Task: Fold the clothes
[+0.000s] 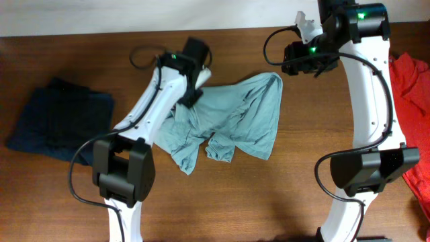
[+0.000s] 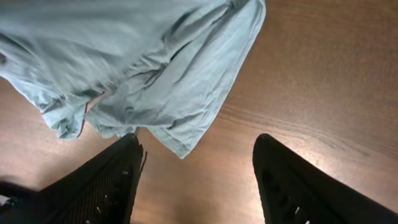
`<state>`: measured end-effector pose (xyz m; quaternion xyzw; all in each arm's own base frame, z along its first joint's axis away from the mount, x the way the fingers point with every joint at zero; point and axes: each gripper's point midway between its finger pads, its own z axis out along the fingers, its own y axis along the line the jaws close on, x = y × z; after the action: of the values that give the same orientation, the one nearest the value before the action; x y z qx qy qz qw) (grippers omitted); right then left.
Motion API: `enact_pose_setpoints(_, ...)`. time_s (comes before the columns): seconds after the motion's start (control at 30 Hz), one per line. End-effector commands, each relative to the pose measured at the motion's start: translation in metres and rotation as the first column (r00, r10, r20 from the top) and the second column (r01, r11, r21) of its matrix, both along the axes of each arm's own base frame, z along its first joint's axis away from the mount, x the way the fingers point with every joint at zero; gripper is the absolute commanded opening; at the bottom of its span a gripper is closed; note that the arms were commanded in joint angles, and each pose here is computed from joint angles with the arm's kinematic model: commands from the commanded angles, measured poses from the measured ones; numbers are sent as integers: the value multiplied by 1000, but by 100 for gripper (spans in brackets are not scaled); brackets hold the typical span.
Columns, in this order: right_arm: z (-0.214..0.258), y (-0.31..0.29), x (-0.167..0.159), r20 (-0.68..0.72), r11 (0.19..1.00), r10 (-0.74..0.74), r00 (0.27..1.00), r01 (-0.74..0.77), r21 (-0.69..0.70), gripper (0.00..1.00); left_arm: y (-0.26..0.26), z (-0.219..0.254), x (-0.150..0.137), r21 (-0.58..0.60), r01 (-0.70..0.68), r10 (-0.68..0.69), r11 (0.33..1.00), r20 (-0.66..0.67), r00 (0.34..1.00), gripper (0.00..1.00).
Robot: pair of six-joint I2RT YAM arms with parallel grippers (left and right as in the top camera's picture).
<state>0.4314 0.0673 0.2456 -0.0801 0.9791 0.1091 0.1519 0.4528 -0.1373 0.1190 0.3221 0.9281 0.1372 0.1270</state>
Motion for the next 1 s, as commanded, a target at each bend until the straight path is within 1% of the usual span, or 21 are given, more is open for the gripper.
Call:
enact_pose_setpoints(0.0, 5, 3, -4, 2, 1000, 5, 1000, -5, 12, 59, 20, 111, 32, -43, -114, 121, 993, 300, 946, 0)
enact_pose_setpoints(0.07, 4, 3, -5, -4, 1000, 5, 1000, -5, 12, 60, 23, 134, 40, -82, -119, 141, 990, 358, 923, 0)
enact_pose_setpoints(0.13, 2, 3, -6, -20, 1000, -17, 1000, 17, 18, 60, 28, 147, 47, -100, -129, 158, 987, 391, 907, 0)
enact_pose_setpoints(0.27, -15, 3, -10, -89, 999, -34, 995, 36, 17, 60, 49, 148, 56, -99, -172, 198, 980, 411, 890, 0)
enact_pose_setpoints(0.37, -37, 2, -15, -158, 999, -37, 987, 40, 10, 61, 68, 155, 69, -143, -228, 269, 963, 452, 851, 0)
enact_pose_setpoints(0.43, -54, 3, -20, -211, 999, -35, 977, 38, 9, 61, 82, 158, 76, -189, -269, 327, 944, 469, 820, 4)
enact_pose_setpoints(0.47, -65, 5, -23, -238, 999, -32, 971, 37, 16, 61, 85, 158, 78, -207, -269, 336, 941, 465, 819, 6)
enact_pose_setpoints(0.53, -84, 11, -28, -283, 998, -21, 959, 36, 49, 59, 92, 155, 80, -238, -267, 349, 934, 446, 825, 15)
enact_pose_setpoints(0.57, -92, 14, -31, -302, 997, -14, 953, 36, 68, 59, 97, 154, 80, -242, -273, 357, 931, 441, 823, 17)
enact_pose_setpoints(0.67, -122, 26, -39, -354, 990, 9, 935, 41, 136, 59, 116, 151, 79, -221, -317, 384, 922, 437, 813, 26)
enact_pose_setpoints(0.7, -129, 29, -41, -364, 987, 16, 931, 43, 154, 59, 123, 150, 77, -215, -339, 400, 916, 432, 808, 35)
enact_pose_setpoints(0.73, -138, 33, -44, -372, 985, 29, 928, 38, 171, 59, 131, 149, 75, -208, -363, 418, 908, 428, 801, 40)
enact_pose_setpoints(0.8, -153, 39, -48, -380, 985, 43, 924, 25, 172, 59, 145, 141, 66, -211, -425, 474, 880, 389, 790, 41)
enact_pose_setpoints(0.9, -167, 47, -51, -377, 987, 62, 924, -1, 161, 59, 133, 122, 45, -235, -413, 466, 880, 253, 848, 41)
enact_pose_setpoints(0.97, -173, 50, -51, -374, 988, 60, 925, -2, 153, 59, 120, 112, 32, -257, -397, 445, 881, 167, 880, 42)
